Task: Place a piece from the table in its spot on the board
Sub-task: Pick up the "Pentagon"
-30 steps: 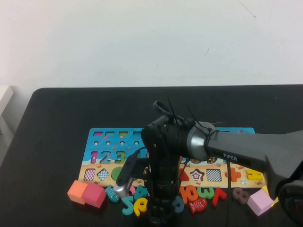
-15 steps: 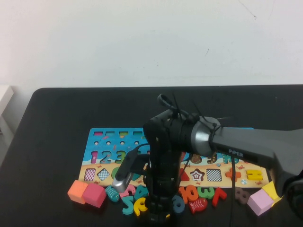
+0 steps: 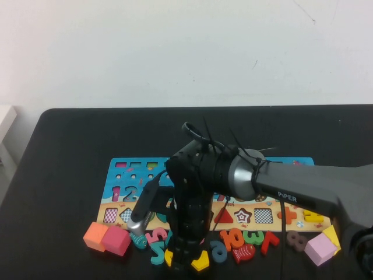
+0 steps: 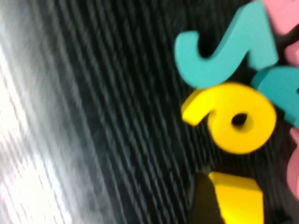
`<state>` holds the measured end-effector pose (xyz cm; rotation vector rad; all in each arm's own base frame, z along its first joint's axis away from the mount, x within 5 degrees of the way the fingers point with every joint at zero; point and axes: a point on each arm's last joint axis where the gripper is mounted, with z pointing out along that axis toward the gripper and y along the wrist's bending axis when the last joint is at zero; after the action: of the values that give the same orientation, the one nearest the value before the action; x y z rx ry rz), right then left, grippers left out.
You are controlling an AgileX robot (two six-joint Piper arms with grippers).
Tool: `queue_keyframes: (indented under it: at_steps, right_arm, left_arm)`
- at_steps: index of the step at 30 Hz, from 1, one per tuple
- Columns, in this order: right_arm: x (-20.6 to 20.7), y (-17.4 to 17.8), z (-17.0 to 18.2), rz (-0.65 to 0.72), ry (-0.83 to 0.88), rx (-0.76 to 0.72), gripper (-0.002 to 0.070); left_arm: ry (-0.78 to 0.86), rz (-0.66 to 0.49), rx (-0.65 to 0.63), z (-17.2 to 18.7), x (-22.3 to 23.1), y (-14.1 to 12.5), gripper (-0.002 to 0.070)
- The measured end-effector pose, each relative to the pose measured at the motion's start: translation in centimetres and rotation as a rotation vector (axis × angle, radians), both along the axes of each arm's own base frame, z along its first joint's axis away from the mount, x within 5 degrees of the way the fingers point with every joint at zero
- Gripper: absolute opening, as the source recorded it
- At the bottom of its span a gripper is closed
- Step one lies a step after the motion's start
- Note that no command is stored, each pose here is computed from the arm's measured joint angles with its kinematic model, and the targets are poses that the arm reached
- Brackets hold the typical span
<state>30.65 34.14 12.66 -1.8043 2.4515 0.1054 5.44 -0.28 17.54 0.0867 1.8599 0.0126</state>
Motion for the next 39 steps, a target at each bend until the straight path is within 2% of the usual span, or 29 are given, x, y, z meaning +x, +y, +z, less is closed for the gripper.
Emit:
queue_keyframes:
  at_steps: [14,22,39]
  right_arm:
    - [0.0,-0.1,-0.4,-0.036,-0.028,-0.017,0.0454]
    - [-0.2,-1.1,-1.2,-0.074,0.013,-0.060,0.0454]
    - [-0.3,-1.2,-1.5,-0.096,0.023,-0.005,0.0469]
  left_arm:
    - [0.000,0.000,0.000,0.0,0.0,0.0,-0.0001]
    - [0.001,-0.001,0.002,0.0,0.0,0.0,-0.0001]
    - [0.001,-0.001,0.002,0.0,0.0,0.0,-0.0001]
